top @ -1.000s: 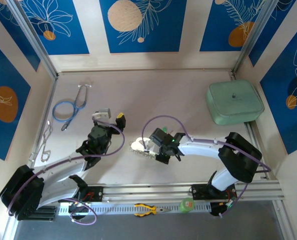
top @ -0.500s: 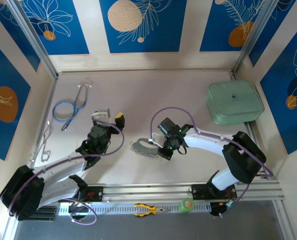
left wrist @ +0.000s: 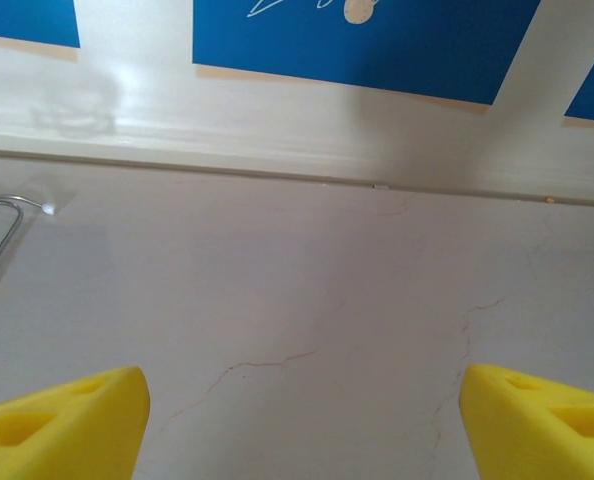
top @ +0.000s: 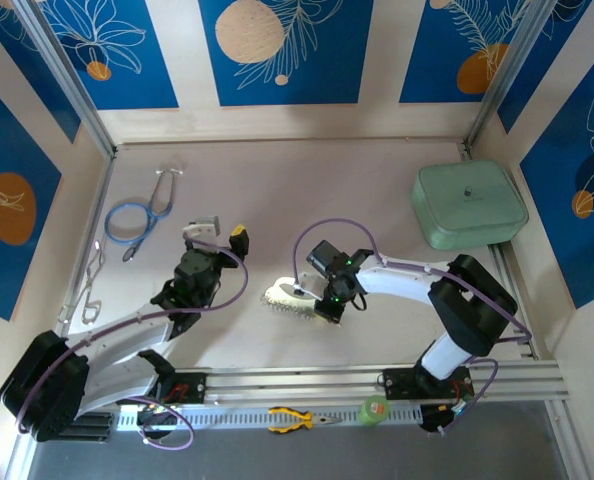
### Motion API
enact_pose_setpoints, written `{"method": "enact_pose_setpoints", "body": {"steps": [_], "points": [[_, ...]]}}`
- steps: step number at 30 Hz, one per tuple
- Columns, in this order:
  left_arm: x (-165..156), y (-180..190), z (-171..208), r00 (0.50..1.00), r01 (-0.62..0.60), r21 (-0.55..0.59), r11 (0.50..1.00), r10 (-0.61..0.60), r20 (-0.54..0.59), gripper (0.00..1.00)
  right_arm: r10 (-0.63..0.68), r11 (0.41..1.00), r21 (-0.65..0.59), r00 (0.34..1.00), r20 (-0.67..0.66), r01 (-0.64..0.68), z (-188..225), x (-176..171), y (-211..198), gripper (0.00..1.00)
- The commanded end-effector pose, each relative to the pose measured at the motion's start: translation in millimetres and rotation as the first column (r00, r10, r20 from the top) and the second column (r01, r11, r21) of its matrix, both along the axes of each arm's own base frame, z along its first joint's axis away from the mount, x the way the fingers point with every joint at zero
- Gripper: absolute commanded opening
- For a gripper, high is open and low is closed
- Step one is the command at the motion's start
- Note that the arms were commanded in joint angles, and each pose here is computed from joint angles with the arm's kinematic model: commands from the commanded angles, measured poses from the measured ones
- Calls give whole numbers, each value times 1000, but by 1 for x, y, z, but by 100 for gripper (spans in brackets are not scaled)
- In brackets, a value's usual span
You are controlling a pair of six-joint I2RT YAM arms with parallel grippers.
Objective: Put the keys on the keyring
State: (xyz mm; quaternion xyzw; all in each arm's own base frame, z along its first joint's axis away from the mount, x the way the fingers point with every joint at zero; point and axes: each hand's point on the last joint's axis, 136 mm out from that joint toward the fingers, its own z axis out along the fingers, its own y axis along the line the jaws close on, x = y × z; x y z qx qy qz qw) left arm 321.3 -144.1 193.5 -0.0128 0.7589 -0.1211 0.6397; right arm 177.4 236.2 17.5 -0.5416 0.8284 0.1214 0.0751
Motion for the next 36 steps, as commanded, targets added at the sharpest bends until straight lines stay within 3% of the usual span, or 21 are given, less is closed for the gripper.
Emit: {"method": "enact_pose_setpoints", "body": {"steps": [1, 5, 9, 12, 15, 18, 21, 23, 29, 36], "points": [[3, 2, 16, 999, -4, -14, 1000, 5, 37, 81, -2, 1000, -18, 999, 45, 3, 9, 6, -1, 18], [2, 3, 16, 999, -5, -7, 1000, 5, 38, 81, -60, 997, 53, 997, 42, 58, 28, 5, 4, 32], [1, 3, 15, 999, -1, 7, 1000, 1, 37, 81, -210, 957, 198, 977, -31, 212, 66, 5, 15, 33], [2, 2, 14, 999, 9, 13, 1000, -9, 34, 81, -245, 933, 264, 969, -33, 245, 84, -1, 15, 32], [4, -1, 11, 999, 23, 12, 1000, -23, 32, 81, -169, 955, 274, 970, 175, 116, 92, 11, 1, 31], [6, -6, 8, 999, 45, 9, 999, -45, 29, 81, 53, 956, 251, 931, 360, -151, 98, 11, 2, 30], [6, -9, 10, 998, 58, 3, 998, -58, 30, 81, 385, 864, 128, 802, 458, -487, 77, -12, 2, 30], [5, -8, 9, 998, 61, -1, 998, -61, 28, 80, 540, 781, 15, 687, 487, -624, 54, -20, -2, 28], [2, -5, 2, 998, 53, 4, 999, -53, 15, 80, 603, 715, -41, 586, 541, -698, 38, -19, 17, 25], [2, -7, 2, 998, 63, -6, 998, -63, 17, 80, 629, 713, -95, 575, 523, -694, 21, -8, 21, 28]]}}
